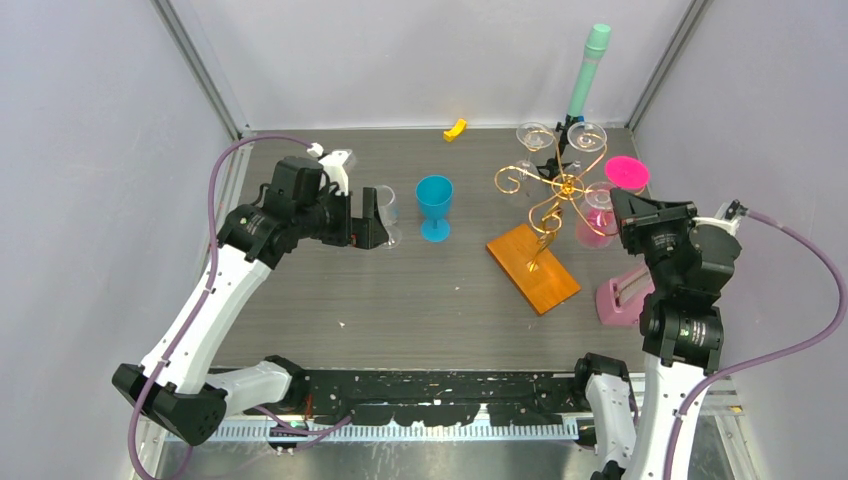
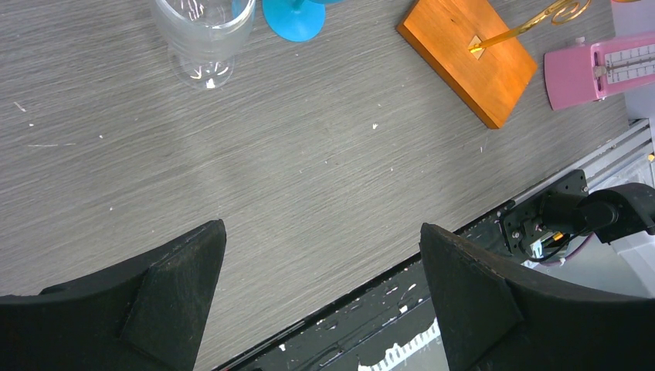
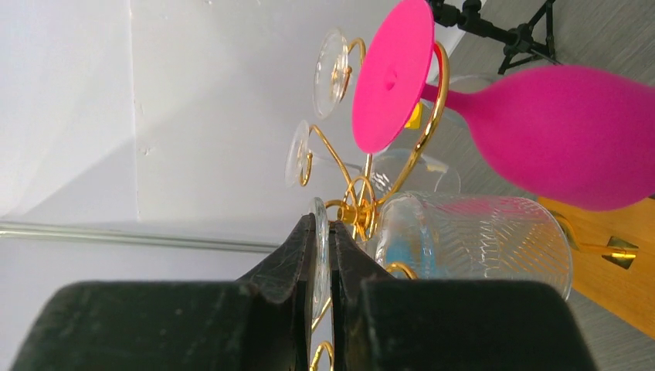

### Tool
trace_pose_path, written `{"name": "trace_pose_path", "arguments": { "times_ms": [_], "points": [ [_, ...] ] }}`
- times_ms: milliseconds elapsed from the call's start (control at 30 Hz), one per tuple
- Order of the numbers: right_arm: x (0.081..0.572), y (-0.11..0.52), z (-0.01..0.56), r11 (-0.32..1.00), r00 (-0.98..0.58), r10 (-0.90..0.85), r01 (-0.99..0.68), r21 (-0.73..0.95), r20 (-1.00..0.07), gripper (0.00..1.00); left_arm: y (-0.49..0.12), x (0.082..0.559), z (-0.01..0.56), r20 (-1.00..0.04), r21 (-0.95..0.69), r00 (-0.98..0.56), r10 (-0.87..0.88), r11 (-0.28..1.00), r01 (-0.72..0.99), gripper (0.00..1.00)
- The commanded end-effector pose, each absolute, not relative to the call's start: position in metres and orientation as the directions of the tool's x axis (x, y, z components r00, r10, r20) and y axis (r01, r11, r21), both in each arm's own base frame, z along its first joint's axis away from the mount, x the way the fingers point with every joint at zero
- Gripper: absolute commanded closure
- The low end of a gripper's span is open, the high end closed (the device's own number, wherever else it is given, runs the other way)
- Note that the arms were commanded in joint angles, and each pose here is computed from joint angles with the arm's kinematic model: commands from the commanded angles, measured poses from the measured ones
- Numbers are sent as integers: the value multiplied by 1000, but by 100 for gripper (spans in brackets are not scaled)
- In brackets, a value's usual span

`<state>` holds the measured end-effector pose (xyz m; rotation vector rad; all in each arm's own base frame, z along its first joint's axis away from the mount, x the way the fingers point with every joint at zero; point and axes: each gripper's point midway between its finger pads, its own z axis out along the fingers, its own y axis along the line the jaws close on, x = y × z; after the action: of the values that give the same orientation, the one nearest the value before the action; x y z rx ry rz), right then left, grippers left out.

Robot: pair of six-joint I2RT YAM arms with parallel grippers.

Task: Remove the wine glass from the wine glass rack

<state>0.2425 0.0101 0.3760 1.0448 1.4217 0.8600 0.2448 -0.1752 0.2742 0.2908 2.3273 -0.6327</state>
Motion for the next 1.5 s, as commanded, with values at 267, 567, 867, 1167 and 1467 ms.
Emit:
{"name": "trace_pose_path", "arguments": {
  "times_ms": [267, 567, 867, 1167, 1467],
  "points": [
    [243, -20, 418, 361, 212, 905, 70, 930, -368, 100, -179, 250, 295, -735, -363, -678, 14, 836, 411, 0],
    [222, -38, 421, 326, 332, 878, 116, 938, -346, 100, -179, 250, 299, -742, -366, -670, 6, 834, 413, 0],
    [176, -50, 434, 341, 429, 813, 199, 919, -395, 100, -179, 246, 308, -752, -385, -658, -20, 825, 414, 0],
    [136, -39, 469, 405, 441, 786, 164, 900, -434, 100, -183, 238, 326, -769, -417, -638, -49, 795, 441, 0],
    [142, 5, 514, 377, 292, 894, -80, 923, -340, 100, -195, 230, 350, -781, -479, -617, -96, 726, 494, 0]
  ]
}}
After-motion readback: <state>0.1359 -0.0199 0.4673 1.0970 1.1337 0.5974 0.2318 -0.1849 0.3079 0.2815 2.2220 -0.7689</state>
